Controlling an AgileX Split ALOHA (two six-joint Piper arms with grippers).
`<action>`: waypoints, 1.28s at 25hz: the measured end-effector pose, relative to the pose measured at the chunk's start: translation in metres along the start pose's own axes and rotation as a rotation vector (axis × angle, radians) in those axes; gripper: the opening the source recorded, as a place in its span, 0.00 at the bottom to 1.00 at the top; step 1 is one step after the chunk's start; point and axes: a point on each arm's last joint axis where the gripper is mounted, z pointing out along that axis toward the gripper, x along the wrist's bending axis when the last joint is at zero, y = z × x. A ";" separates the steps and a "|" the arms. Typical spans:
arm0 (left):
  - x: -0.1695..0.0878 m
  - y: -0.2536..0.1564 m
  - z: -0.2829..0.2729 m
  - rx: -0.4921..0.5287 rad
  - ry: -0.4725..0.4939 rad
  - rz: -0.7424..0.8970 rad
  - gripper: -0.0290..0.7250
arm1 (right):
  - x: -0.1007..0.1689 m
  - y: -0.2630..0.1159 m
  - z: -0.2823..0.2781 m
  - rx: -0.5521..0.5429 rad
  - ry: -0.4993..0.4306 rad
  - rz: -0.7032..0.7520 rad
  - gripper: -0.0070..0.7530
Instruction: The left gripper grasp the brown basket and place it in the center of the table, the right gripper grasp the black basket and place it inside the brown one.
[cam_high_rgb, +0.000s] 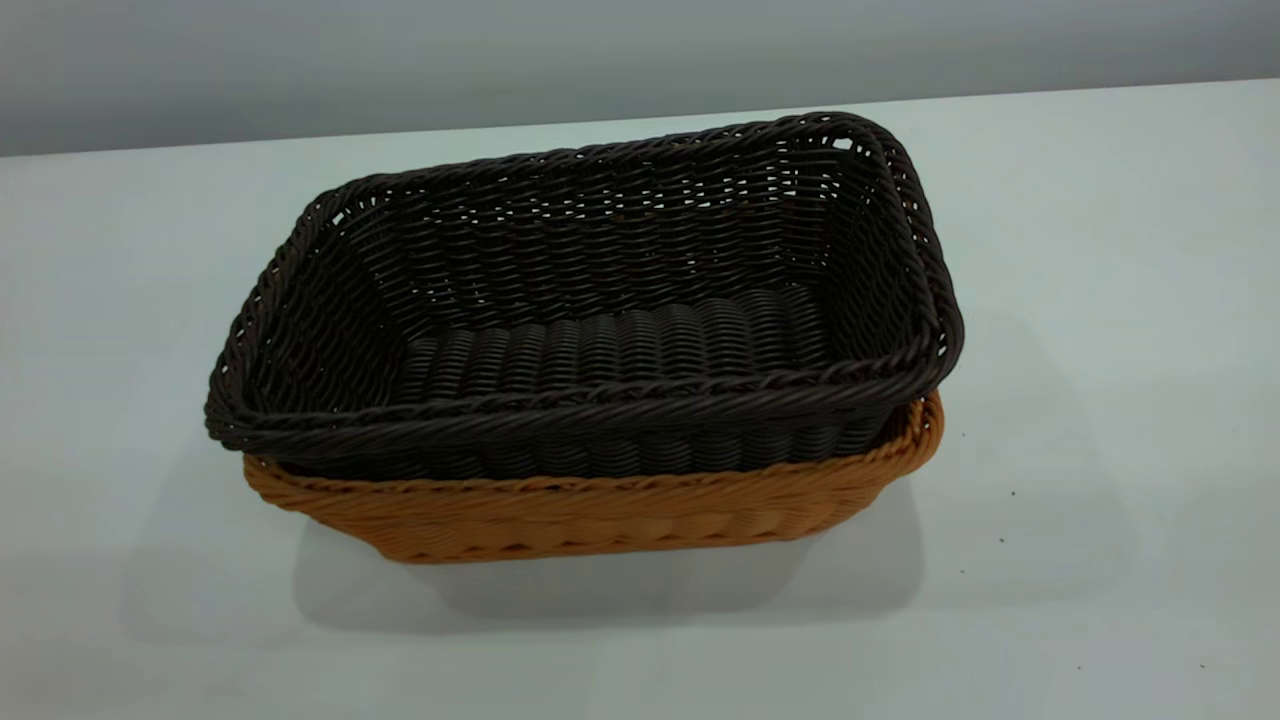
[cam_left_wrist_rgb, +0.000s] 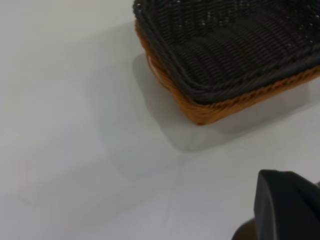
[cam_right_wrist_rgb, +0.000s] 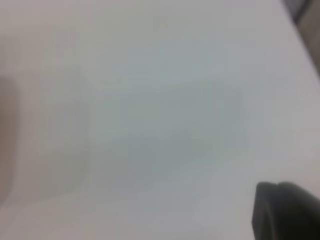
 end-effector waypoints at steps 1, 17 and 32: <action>0.000 0.000 0.000 0.001 0.013 -0.009 0.04 | -0.001 -0.001 -0.002 -0.013 -0.021 0.018 0.02; -0.002 -0.004 -0.007 -0.053 0.102 -0.054 0.04 | -0.002 -0.019 -0.026 -0.211 -0.042 0.039 0.02; -0.001 -0.004 -0.007 -0.051 0.120 -0.063 0.04 | -0.002 -0.018 -0.026 -0.212 0.052 -0.021 0.02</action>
